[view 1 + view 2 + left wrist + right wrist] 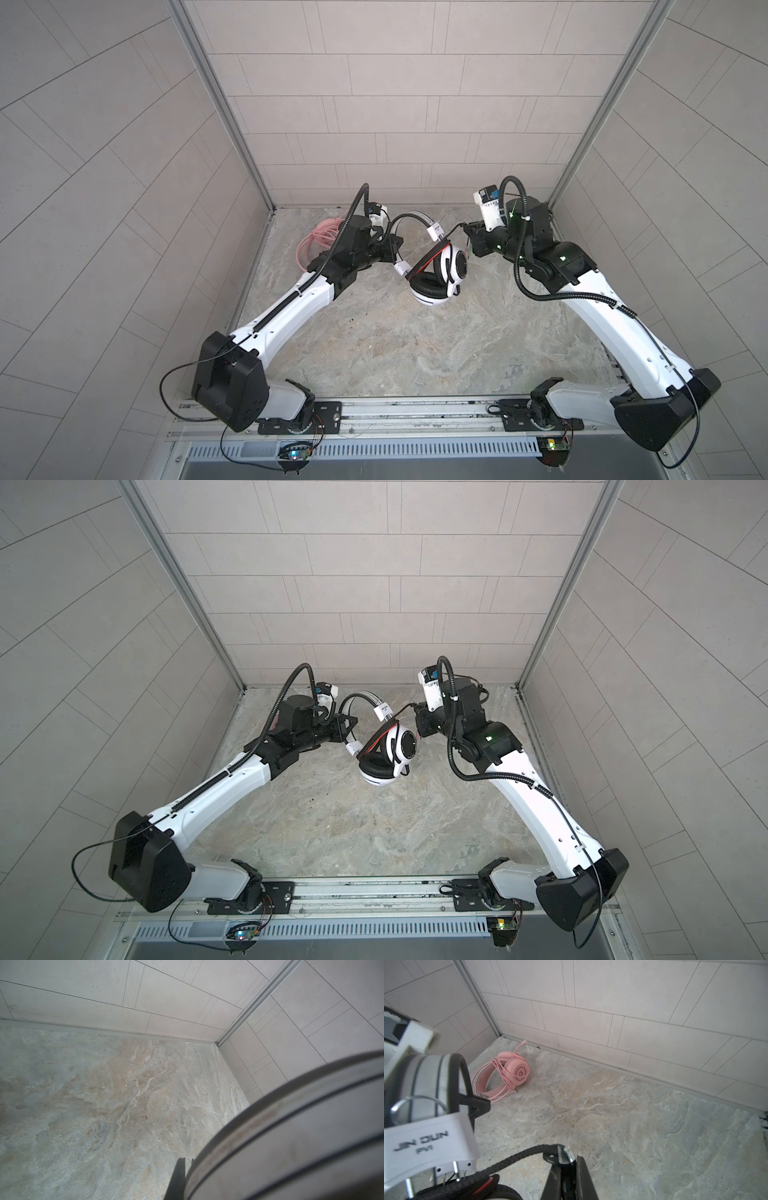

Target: Wrap the headphones

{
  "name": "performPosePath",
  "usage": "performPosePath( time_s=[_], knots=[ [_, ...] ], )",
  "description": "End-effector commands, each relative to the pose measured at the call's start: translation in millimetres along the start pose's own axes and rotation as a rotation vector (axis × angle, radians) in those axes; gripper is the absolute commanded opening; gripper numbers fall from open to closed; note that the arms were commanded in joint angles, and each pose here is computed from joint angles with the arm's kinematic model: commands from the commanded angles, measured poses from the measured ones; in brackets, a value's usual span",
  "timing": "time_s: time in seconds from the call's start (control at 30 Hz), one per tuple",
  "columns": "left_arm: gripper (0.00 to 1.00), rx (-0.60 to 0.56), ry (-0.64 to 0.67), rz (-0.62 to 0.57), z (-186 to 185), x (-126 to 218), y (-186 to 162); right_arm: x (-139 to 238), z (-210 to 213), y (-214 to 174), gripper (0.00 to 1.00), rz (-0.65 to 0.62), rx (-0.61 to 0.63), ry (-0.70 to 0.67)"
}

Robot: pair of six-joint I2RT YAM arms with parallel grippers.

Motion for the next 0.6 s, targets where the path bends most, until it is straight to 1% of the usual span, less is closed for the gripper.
performPosePath(
  time_s=[0.0,0.13,0.27,0.37,0.43,0.5,0.57],
  knots=[
    [0.0,0.023,-0.195,-0.064,-37.1,12.0,22.4,-7.8,1.7,-4.9,0.02,-0.03,-0.039,0.048],
    [0.0,0.036,-0.205,-0.057,-36.8,3.2,24.0,-12.0,11.9,-15.4,0.04,-0.033,-0.077,0.132],
    [0.0,0.057,-0.192,-0.046,-30.2,-10.9,23.5,-10.8,15.8,-22.1,0.08,-0.048,-0.117,0.159],
    [0.0,0.078,-0.159,-0.039,-22.4,-22.9,22.2,-13.6,10.2,-33.1,0.13,-0.022,-0.132,0.126],
    [0.0,0.094,-0.122,-0.039,-14.6,-30.0,21.0,-12.6,0.3,-41.7,0.17,-0.011,-0.157,0.064],
    [0.0,0.104,-0.083,-0.035,-6.5,-35.9,18.6,-10.8,-8.6,-51.0,0.23,0.003,-0.177,0.002],
    [0.0,0.108,-0.052,-0.023,1.6,-43.0,14.4,-10.0,-16.6,-59.9,0.28,0.019,-0.202,-0.033]
  ],
)
Point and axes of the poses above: each gripper's point midway between its finger pads, its own x axis back along the fingers, its own z axis along the line the jaws close on, y = z × x, the point moved 5 cm from there along x, back along the fingers, and after that the axes turned 11 degrees about x, right-handed, at the moved point
